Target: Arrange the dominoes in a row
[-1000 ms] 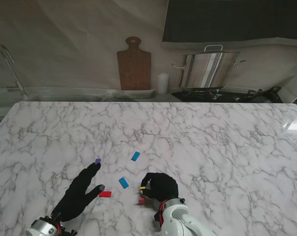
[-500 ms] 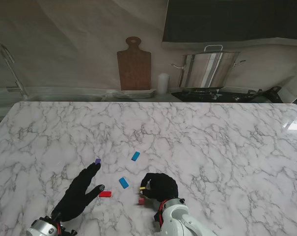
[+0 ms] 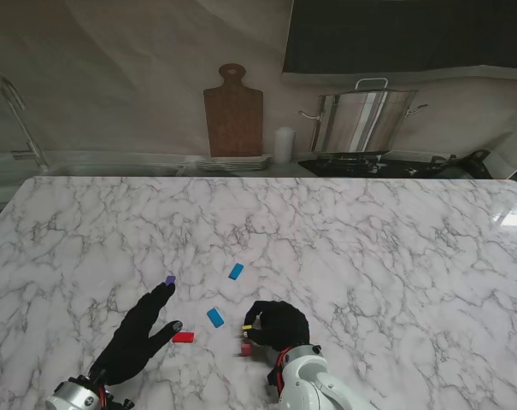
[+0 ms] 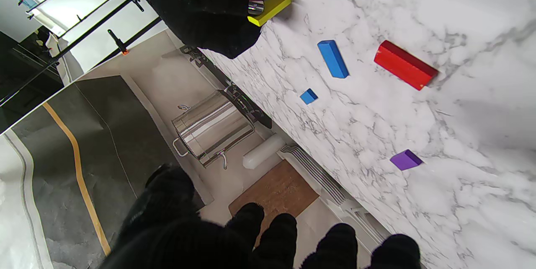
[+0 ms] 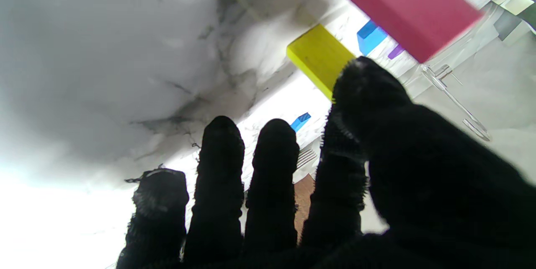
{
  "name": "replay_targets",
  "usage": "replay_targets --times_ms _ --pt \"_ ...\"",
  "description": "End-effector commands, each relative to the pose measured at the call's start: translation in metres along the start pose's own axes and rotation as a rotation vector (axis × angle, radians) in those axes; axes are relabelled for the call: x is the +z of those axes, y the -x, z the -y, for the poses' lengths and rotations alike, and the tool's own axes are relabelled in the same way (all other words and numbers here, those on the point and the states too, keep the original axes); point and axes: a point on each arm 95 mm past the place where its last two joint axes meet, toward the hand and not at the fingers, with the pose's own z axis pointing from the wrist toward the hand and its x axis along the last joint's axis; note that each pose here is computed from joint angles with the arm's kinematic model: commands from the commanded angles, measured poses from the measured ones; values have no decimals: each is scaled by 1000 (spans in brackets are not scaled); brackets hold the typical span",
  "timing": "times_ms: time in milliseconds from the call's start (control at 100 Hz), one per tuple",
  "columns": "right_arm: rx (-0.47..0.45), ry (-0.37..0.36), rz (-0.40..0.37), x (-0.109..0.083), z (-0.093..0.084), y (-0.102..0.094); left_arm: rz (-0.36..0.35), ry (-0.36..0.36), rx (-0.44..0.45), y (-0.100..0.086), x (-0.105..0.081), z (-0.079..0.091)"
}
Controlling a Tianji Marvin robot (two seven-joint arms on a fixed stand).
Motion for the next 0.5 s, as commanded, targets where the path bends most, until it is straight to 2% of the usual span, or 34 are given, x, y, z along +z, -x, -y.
replay_targets --times_ms 0,490 --pt "4 -8 0 -1 3 0 1 17 -3 0 -1 -3" --pt "-1 -11 2 0 4 0 0 15 -4 0 -2 -3"
